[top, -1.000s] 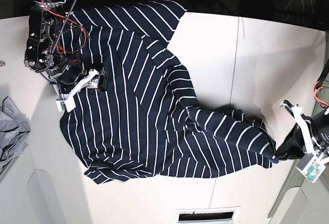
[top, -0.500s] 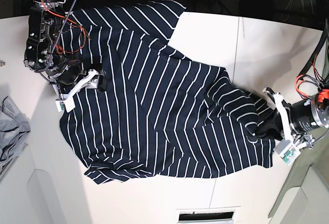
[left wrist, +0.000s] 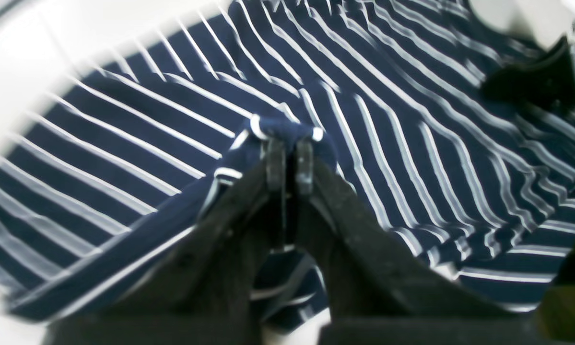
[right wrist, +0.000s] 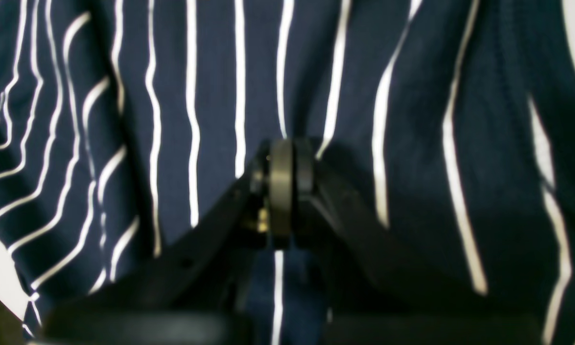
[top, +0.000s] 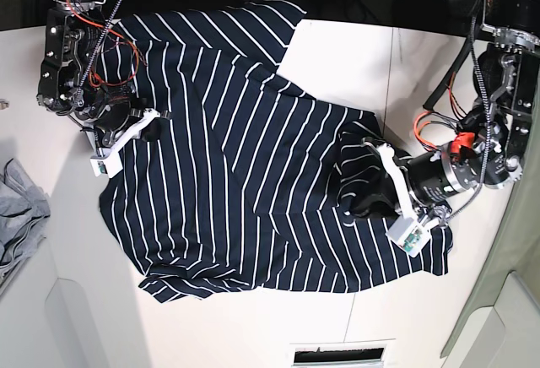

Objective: Layout the t-shirt on the table in an organized manner, then fold the t-shirt properly
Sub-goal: 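Grasp the bunched fabric with the left gripper and lift it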

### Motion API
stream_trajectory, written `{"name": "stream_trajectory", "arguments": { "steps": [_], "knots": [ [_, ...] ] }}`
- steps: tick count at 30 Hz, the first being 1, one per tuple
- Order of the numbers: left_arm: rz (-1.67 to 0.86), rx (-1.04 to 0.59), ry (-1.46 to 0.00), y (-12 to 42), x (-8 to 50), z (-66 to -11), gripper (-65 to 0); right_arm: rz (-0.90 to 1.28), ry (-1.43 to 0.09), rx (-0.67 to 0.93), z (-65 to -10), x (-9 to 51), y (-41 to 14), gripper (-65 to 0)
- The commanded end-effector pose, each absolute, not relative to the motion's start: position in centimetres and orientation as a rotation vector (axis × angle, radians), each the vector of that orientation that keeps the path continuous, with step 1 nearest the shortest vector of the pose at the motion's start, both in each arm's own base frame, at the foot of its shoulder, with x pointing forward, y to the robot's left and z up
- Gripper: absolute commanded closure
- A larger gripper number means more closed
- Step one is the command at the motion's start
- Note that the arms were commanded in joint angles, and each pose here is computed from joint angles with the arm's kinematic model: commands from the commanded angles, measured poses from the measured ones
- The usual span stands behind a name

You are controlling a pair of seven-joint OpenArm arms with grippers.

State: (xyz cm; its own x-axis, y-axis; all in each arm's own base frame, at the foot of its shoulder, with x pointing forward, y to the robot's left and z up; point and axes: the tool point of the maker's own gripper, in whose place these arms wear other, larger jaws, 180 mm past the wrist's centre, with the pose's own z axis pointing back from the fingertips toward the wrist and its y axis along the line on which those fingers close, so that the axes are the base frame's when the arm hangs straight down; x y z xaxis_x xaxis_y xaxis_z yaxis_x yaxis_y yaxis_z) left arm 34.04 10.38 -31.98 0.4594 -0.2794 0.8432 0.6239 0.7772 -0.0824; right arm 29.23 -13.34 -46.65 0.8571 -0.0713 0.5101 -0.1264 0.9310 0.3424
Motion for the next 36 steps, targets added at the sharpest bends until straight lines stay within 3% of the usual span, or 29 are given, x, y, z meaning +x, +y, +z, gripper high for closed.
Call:
{"name": "stream_trajectory", "arguments": {
  "steps": [1,4,6,10,15,20,36],
  "knots": [
    [-0.566,-0.448,-0.975,9.6,34.7,-31.2,-5.5,0.038,-0.54,0.377,-46.3,29.5,-13.4,0.0],
    [-0.53,-0.517,-0.898,7.5,33.8,-34.2,-29.5,0.052,-0.551,0.407,-46.0,29.6,-12.9,0.0],
    [-0.538,-0.54,-0.844,6.4,33.0,-35.7,-35.5,0.053,-0.552,0.41,-46.0,29.6,-12.9,0.0],
    [-0.563,-0.538,-0.788,6.5,32.1,-35.6,-35.4,0.057,-0.548,0.402,-46.1,29.5,-13.0,0.0],
    [-0.489,-0.463,-0.963,11.6,34.6,-30.2,-35.3,0.056,-0.547,0.403,-46.1,29.4,-13.0,0.0],
    [-0.362,-0.348,-1.035,18.1,36.4,-28.5,-35.3,0.053,-0.557,0.404,-46.1,29.5,-13.0,0.0],
    [-0.324,-0.221,-0.861,22.6,35.3,-38.1,-35.4,0.049,-0.567,0.404,-46.1,29.4,-13.0,0.0]
  ]
}}
